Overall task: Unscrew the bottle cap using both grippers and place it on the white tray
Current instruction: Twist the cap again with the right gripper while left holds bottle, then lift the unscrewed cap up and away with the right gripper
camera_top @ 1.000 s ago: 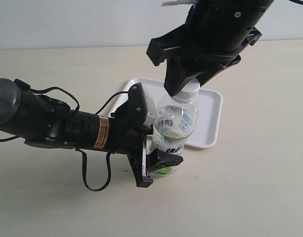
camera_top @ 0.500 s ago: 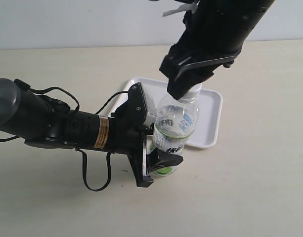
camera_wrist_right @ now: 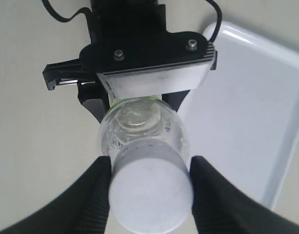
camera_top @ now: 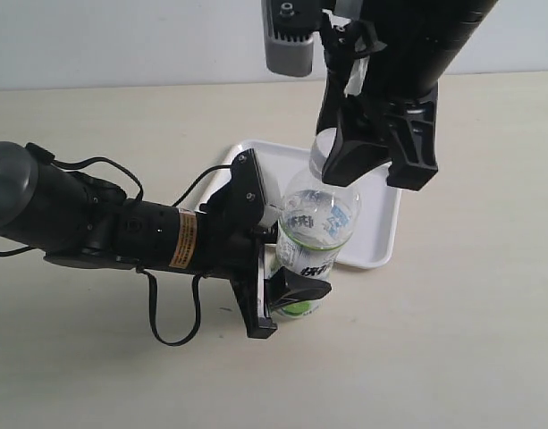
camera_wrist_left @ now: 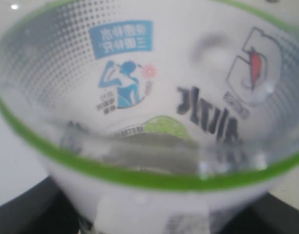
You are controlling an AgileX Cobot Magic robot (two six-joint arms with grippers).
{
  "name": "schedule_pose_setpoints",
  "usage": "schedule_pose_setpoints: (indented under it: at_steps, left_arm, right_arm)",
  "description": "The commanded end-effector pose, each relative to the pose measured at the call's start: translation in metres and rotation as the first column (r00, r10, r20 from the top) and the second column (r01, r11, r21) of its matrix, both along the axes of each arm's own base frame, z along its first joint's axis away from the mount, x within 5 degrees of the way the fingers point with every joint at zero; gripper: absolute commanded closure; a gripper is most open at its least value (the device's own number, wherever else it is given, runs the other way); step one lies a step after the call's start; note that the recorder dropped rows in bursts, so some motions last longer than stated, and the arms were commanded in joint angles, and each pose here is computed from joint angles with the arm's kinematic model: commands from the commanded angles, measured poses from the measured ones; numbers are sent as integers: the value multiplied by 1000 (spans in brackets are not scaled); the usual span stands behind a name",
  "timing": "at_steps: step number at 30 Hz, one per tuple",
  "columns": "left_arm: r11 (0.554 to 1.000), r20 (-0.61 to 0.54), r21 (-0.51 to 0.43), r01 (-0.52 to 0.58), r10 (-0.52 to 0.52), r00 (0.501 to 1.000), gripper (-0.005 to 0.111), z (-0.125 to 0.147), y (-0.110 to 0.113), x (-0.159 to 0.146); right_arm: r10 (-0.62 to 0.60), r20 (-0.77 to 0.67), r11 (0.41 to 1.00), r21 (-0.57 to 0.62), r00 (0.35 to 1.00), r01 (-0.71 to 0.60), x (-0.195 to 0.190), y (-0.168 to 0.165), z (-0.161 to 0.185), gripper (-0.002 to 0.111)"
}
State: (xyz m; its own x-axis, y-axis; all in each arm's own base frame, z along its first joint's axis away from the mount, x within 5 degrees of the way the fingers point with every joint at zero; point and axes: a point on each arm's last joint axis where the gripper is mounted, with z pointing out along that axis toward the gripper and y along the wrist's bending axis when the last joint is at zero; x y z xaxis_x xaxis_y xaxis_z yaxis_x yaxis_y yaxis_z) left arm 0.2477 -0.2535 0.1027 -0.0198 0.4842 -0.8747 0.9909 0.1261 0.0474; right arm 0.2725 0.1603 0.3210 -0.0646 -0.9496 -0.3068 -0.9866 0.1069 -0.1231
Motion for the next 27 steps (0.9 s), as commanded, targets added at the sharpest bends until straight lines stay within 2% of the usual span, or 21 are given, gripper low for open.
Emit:
schedule_pose_setpoints:
  at_steps: [1,10,14,18,27]
  left_arm:
    - [999,6,-51,11,-11,1000,107,9,-3,-1]
    - [999,6,-51,11,-11,1000,107,9,-3,-1]
    - [998,0,-66,16,-16,1000,107,9,-3,-2]
    - [993,-28,-117,23,-27,999,107,13,-4,-4]
    - [992,-30,-127,28,-32,999,107,14,-5,-4]
  right_arm:
    - [66,20,997,-39,998,-66,2,-1,-3,108]
    - [36,100,999,10,994,-37,-17,-10,27,108]
    - [-166,80,986,28,983,165,-20,-17,33,108]
    - [-391,133,919,4,911,394,-16,-35,40,108]
    - [-511,143,860,75,848,505,-18,-67,57,108]
